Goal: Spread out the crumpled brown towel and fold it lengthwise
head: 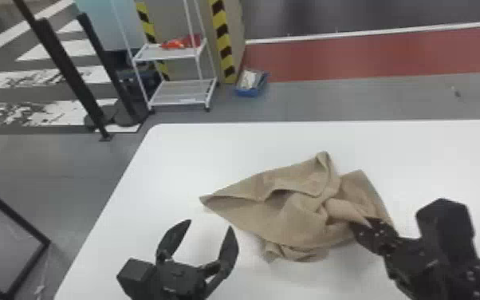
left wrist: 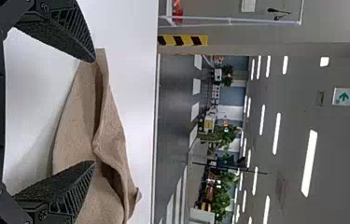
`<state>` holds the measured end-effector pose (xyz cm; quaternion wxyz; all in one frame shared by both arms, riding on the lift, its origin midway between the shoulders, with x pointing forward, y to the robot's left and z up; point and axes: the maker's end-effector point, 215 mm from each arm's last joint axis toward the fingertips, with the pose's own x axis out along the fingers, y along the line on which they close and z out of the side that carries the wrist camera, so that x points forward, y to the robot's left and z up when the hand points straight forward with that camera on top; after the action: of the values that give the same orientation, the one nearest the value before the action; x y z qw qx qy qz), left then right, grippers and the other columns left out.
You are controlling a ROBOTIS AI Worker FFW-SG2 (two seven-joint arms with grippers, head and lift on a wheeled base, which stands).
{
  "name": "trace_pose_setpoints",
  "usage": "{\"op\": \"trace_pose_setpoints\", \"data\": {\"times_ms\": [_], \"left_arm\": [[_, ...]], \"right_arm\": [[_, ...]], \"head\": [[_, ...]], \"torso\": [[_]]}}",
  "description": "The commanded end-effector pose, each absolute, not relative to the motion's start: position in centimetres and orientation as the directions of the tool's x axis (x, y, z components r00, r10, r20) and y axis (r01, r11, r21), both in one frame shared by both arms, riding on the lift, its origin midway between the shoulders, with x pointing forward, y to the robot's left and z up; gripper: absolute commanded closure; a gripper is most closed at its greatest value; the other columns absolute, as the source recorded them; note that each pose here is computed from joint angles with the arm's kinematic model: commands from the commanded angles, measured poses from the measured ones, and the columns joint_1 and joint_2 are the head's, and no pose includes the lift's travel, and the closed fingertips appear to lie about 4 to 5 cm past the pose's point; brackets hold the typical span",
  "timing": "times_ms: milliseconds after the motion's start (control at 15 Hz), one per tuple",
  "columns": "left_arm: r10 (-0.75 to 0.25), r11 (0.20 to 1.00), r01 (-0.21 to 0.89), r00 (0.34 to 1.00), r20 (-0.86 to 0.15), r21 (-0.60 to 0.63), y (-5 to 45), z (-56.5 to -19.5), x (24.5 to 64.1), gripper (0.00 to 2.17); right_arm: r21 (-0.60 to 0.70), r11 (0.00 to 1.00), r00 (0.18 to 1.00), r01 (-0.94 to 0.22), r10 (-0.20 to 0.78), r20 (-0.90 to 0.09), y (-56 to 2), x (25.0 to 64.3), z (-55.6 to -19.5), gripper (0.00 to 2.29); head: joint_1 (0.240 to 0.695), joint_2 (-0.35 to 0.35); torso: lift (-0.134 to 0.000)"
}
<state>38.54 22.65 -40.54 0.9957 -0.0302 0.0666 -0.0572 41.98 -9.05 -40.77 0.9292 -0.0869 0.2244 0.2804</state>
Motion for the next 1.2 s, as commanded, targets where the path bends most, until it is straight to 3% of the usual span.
{"op": "trace_pose_setpoints", "data": {"times_ms": [0, 267, 333, 400, 467, 667, 867, 1000, 1133], "left_arm": [[-0.114, 0.991, 0.105, 0.986, -0.126, -0.079, 22.6, -40.5, 38.6, 0.11], [-0.117, 0.991, 0.107, 0.985, -0.124, -0.086, 22.5, -40.6, 38.8, 0.11], [-0.119, 0.99, 0.109, 0.985, -0.124, -0.085, 22.4, -40.6, 38.8, 0.11], [-0.118, 0.991, 0.108, 0.985, -0.128, -0.085, 22.5, -40.7, 38.8, 0.11], [-0.117, 0.991, 0.107, 0.985, -0.126, -0.086, 22.5, -40.6, 38.8, 0.11], [-0.116, 0.991, 0.106, 0.985, -0.128, -0.084, 22.5, -40.7, 38.8, 0.12], [-0.115, 0.991, 0.105, 0.985, -0.129, -0.083, 22.6, -40.8, 38.7, 0.12], [-0.115, 0.991, 0.105, 0.985, -0.132, -0.084, 22.6, -40.9, 38.8, 0.12], [-0.116, 0.991, 0.105, 0.984, -0.132, -0.085, 22.6, -41.0, 38.8, 0.12]], "right_arm": [[-0.036, 0.877, 0.792, -0.479, 0.414, -0.45, -15.1, 43.6, -38.2, 1.51], [-0.048, 0.897, 0.805, -0.44, 0.371, -0.464, -21.0, 45.3, -36.8, 1.42], [-0.042, 0.889, 0.782, -0.456, 0.377, -0.497, -21.1, 45.0, -38.0, 1.12], [-0.023, 0.885, 0.76, -0.466, 0.387, -0.522, -21.0, 44.5, -39.2, 0.54], [-0.024, 0.884, 0.75, -0.467, 0.382, -0.54, -21.0, 44.3, -40.2, 0.32], [-0.039, 0.883, 0.735, -0.467, 0.363, -0.573, -21.3, 44.2, -41.6, 0.41], [-0.017, 0.893, 0.726, -0.449, 0.354, -0.59, -22.6, 43.7, -42.1, 0.28], [-0.026, 0.899, 0.725, -0.438, 0.336, -0.601, -23.6, 43.7, -42.3, 0.41], [-0.027, 0.909, 0.712, -0.416, 0.307, -0.632, -24.5, 43.8, -43.4, 0.41]], "head": [[0.695, 0.193], [0.695, 0.068], [0.695, 0.05], [0.695, 0.037], [0.695, 0.031], [0.695, 0.02], [0.695, 0.016], [0.695, 0.009], [0.695, -0.009]], "torso": [[-0.124], [-0.124], [-0.124], [-0.124], [-0.124], [-0.124], [-0.124], [-0.124], [-0.124]]}}
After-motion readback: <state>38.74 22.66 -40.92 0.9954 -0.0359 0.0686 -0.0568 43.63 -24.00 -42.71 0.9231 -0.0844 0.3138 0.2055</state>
